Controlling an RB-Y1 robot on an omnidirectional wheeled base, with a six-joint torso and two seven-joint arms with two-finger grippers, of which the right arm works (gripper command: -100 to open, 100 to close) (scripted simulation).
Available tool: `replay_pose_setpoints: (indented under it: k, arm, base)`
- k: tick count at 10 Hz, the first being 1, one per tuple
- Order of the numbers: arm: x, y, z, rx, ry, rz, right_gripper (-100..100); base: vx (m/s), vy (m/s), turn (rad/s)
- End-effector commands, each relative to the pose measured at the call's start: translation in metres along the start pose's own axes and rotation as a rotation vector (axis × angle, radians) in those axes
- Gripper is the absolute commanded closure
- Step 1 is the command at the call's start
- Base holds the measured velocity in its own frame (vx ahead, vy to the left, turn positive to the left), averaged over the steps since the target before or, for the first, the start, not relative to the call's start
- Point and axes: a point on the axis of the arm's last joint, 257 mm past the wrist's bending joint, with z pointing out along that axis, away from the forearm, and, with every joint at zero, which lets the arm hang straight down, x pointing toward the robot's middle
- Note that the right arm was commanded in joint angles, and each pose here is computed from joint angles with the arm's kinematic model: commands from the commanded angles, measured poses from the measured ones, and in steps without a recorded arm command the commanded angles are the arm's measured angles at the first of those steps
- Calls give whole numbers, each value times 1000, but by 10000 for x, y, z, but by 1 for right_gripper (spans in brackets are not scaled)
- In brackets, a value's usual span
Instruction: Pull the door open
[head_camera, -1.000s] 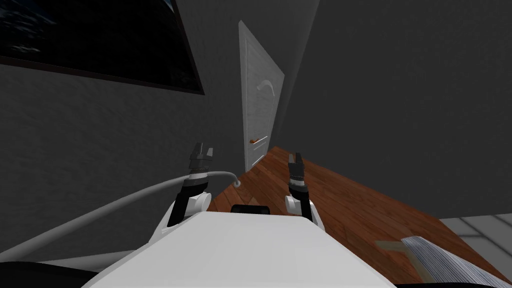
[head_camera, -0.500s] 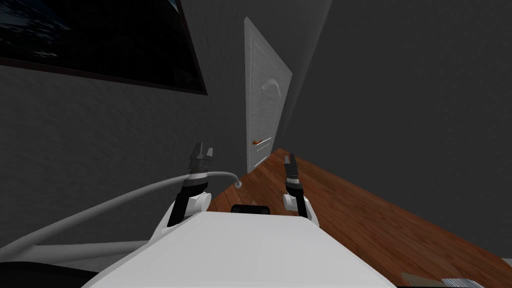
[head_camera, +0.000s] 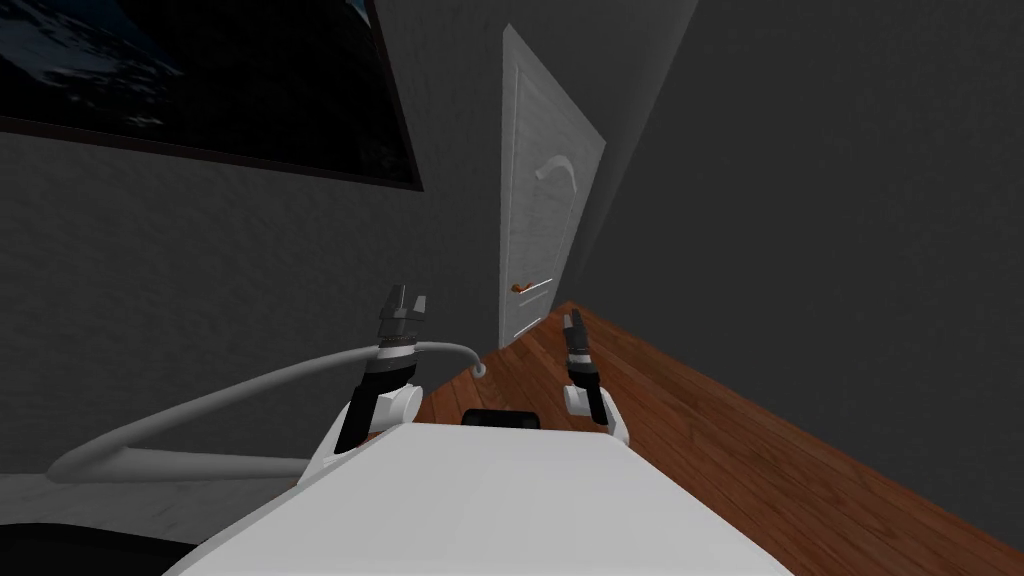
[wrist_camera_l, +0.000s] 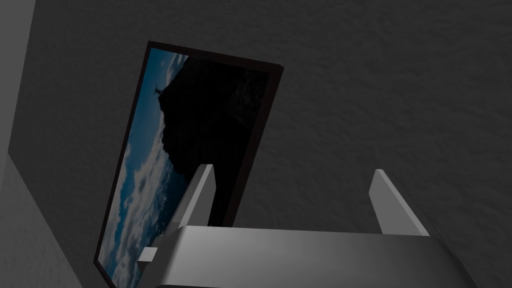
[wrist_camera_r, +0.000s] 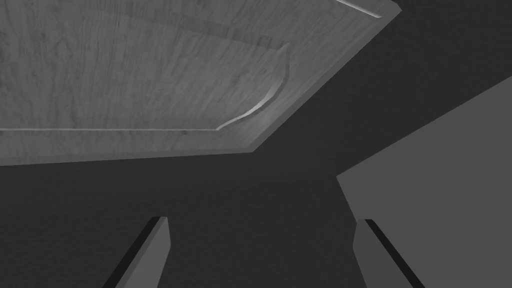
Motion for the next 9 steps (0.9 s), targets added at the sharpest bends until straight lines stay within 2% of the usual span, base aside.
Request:
replay_pose_setpoints:
  k: [1,4,9]
  arm:
    - [27,-120,-27,20,6,6,-100]
    - [75,-397,-19,61,28,26,-100]
    - [120,-780,-74,129,49,44,-100]
  base:
    - [55,-56,55]
    - [51,-69,170]
    - [51,-58,123]
